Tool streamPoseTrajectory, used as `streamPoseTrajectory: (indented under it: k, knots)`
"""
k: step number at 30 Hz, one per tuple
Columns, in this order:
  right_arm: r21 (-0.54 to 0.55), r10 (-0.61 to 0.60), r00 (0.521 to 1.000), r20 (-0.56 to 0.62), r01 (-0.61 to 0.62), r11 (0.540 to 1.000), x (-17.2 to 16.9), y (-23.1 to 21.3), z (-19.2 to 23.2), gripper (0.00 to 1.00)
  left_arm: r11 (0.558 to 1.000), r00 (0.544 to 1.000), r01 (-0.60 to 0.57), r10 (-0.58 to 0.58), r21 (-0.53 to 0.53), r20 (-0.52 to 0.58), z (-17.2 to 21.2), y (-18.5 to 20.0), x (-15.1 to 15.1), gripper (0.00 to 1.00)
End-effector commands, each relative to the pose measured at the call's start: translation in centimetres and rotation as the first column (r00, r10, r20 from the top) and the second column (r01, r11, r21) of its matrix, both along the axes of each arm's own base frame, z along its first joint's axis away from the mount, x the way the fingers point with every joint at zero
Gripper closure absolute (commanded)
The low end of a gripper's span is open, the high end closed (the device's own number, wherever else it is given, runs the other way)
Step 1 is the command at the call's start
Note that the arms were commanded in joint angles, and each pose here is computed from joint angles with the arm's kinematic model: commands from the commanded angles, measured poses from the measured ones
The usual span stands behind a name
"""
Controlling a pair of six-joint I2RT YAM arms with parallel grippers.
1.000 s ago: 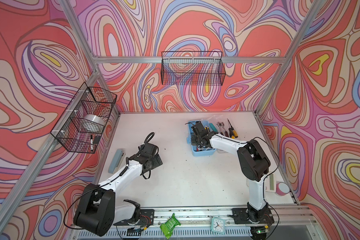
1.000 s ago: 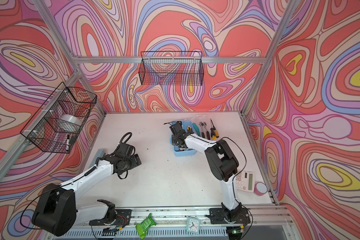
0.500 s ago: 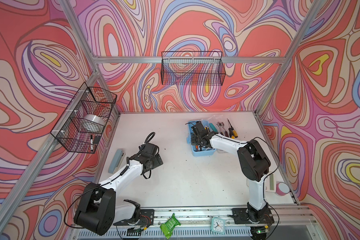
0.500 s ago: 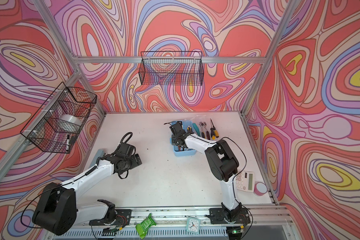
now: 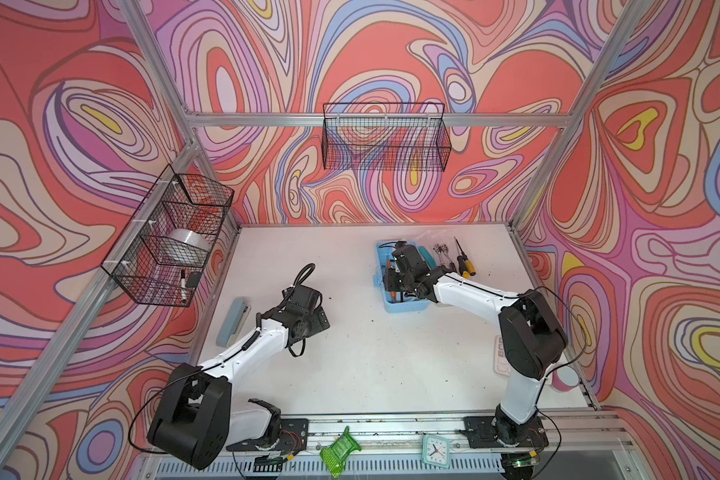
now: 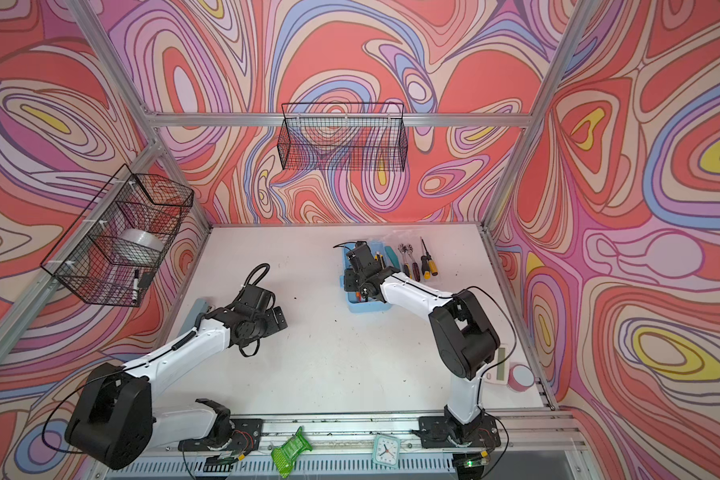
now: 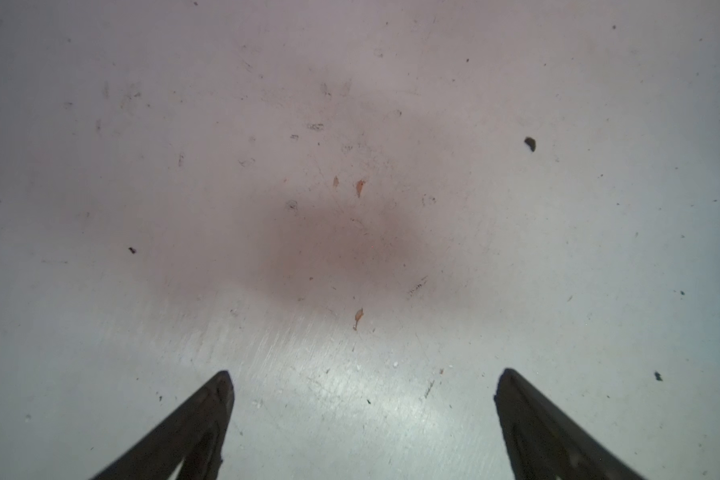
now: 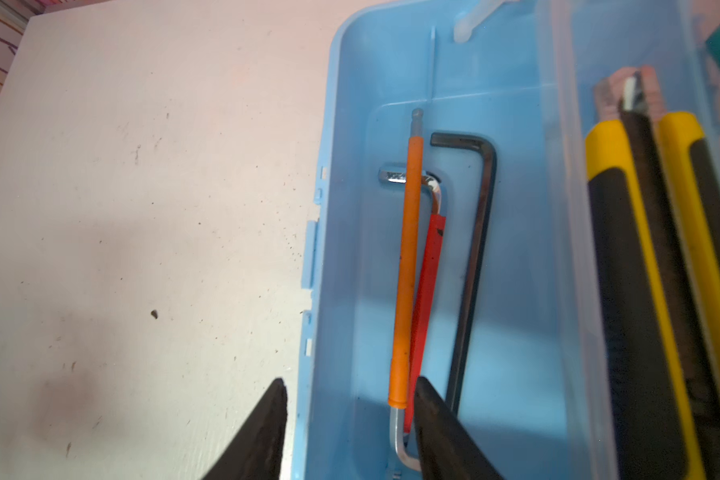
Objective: Pack the tool kit
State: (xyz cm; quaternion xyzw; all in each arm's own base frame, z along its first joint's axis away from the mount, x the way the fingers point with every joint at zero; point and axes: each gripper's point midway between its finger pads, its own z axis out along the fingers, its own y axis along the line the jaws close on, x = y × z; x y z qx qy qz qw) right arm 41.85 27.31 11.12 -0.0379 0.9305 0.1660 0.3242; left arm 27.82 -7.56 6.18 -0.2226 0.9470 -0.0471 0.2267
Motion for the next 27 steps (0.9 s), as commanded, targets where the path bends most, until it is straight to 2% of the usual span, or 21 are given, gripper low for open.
streamPoseTrajectory:
  k: [1, 18, 27]
  knots:
    - [0.043, 0.048, 0.999, -0.027, -0.046, 0.998, -1.2, 1.3, -0.2, 0.50, 1.000, 0.999, 0.018, -0.018, -0.009, 0.030, 0.8, -0.7, 1.0, 0.02]
    - [0.042, 0.181, 0.974, -0.137, -0.177, 0.983, -5.0, 4.6, -4.0, 0.66, 0.999, 0.998, 0.031, -0.030, -0.021, 0.048, 1.2, -1.0, 0.8, 0.02]
    - [0.028, 0.272, 0.950, -0.153, -0.271, 0.962, -10.2, 8.7, -4.1, 0.70, 0.999, 0.998, 0.032, -0.031, -0.023, 0.058, 1.5, -1.0, 0.6, 0.02]
